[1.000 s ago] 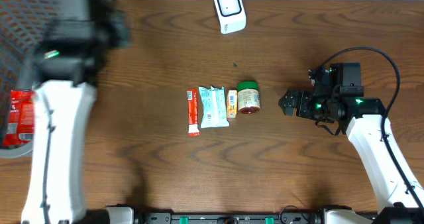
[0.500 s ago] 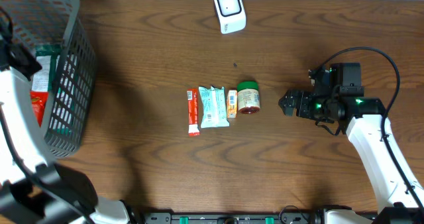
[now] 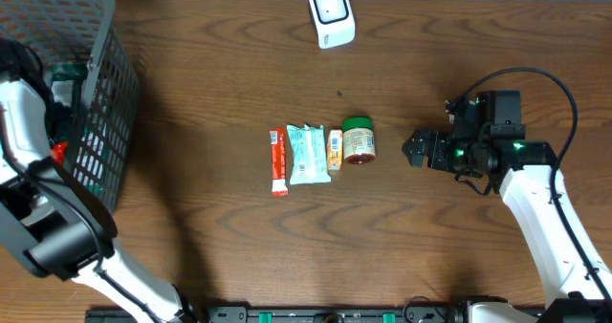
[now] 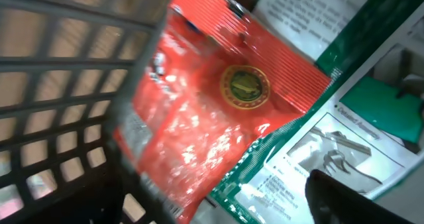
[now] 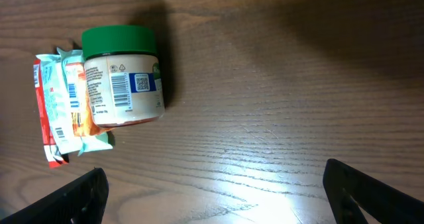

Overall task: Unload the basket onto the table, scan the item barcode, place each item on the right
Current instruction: 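Move the left gripper back over the basket, then grasp the second red snack packet in the basket with the left gripper, then carry the red packet left of the first red packet and lower it, then press the red packet against the row with the left gripper and release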

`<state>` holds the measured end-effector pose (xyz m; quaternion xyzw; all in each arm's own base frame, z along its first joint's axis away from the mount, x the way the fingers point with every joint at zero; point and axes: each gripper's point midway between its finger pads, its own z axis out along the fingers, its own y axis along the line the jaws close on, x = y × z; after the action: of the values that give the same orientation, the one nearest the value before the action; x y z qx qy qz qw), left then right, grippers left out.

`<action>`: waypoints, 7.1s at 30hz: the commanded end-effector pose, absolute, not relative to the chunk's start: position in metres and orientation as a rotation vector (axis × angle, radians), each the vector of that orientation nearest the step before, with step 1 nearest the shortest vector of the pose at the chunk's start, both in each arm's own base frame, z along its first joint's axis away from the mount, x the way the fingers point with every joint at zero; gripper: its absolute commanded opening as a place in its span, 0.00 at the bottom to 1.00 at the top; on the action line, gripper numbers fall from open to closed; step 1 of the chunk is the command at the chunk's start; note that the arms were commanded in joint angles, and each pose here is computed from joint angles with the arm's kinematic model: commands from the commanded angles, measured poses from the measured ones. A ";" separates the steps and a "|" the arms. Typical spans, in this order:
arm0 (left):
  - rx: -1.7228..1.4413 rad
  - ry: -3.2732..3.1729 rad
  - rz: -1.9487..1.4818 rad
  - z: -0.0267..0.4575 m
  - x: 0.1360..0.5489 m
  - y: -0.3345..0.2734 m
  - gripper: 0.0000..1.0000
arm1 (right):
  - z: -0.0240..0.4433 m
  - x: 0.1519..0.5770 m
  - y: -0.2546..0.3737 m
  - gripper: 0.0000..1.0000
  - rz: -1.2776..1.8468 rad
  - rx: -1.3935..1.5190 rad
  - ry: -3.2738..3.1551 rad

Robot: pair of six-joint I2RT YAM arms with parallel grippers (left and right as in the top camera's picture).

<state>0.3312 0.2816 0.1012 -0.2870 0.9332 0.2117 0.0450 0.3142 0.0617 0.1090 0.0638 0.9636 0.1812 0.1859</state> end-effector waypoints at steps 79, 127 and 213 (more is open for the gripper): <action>-0.583 1.978 0.160 0.415 0.308 0.067 0.07 | 0.114 0.317 0.067 0.99 0.526 0.166 2.703; -0.167 2.903 0.069 0.088 0.371 -0.111 0.65 | 0.114 0.317 0.067 0.99 0.526 0.167 2.703; -0.131 3.080 -0.087 0.022 0.309 -0.099 0.20 | 0.114 0.317 0.066 0.99 0.526 0.168 2.703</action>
<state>0.3234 -0.1048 0.0410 -0.0432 0.9965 -0.0405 0.0596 0.3142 0.0617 0.1090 0.0638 0.9636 0.1812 0.1859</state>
